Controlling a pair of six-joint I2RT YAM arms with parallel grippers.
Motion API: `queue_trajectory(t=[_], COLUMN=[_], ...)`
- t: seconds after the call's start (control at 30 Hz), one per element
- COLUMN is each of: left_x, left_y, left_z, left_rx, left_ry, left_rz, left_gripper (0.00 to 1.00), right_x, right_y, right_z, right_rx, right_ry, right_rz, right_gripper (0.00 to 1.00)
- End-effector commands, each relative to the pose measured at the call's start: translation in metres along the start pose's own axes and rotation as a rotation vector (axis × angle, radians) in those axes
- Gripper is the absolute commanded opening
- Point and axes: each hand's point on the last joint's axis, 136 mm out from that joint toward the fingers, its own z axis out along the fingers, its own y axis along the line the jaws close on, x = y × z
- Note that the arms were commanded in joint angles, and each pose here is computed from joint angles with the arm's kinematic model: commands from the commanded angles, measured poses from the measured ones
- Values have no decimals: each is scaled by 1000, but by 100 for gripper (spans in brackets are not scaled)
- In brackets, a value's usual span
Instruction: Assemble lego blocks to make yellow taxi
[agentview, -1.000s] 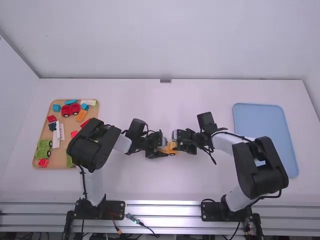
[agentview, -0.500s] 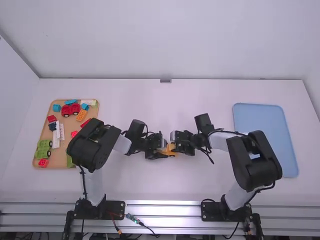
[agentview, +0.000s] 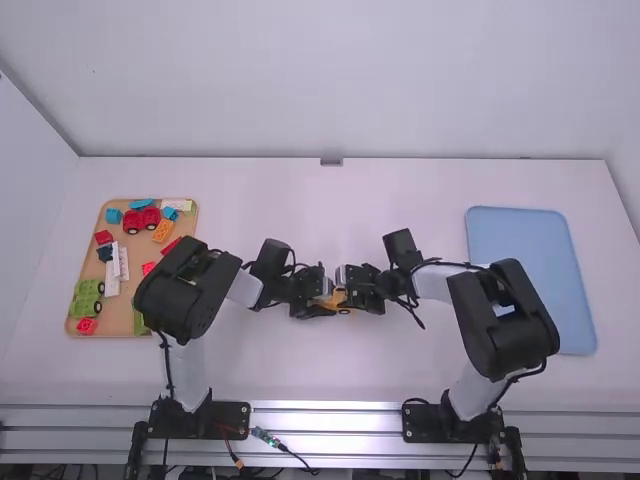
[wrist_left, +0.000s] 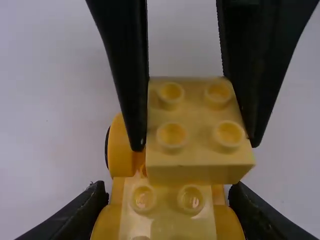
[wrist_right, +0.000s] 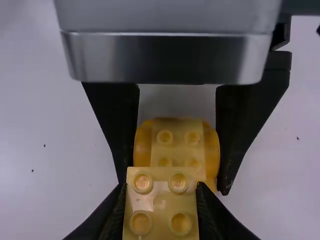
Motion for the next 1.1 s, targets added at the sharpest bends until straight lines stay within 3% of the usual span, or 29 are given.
queue_trajectory(t=[0.0, 0.53, 0.83, 1.07], left_x=[5, 7, 7, 7], left_y=[-7, -9, -9, -9], left_z=[0, 0, 0, 0], left_rx=[17, 26, 26, 26], left_ry=[1, 10, 10, 9], left_rz=[2, -14, -14, -13], left_gripper=[55, 52, 52, 52], right_x=[5, 20, 15, 11], right_y=[3, -6, -5, -1], right_z=[3, -1, -10, -3], right_rx=[-15, 34, 20, 5], right_ry=[7, 77, 6, 15], right_rz=[23, 77, 65, 43], right_gripper=[6, 4, 4, 4])
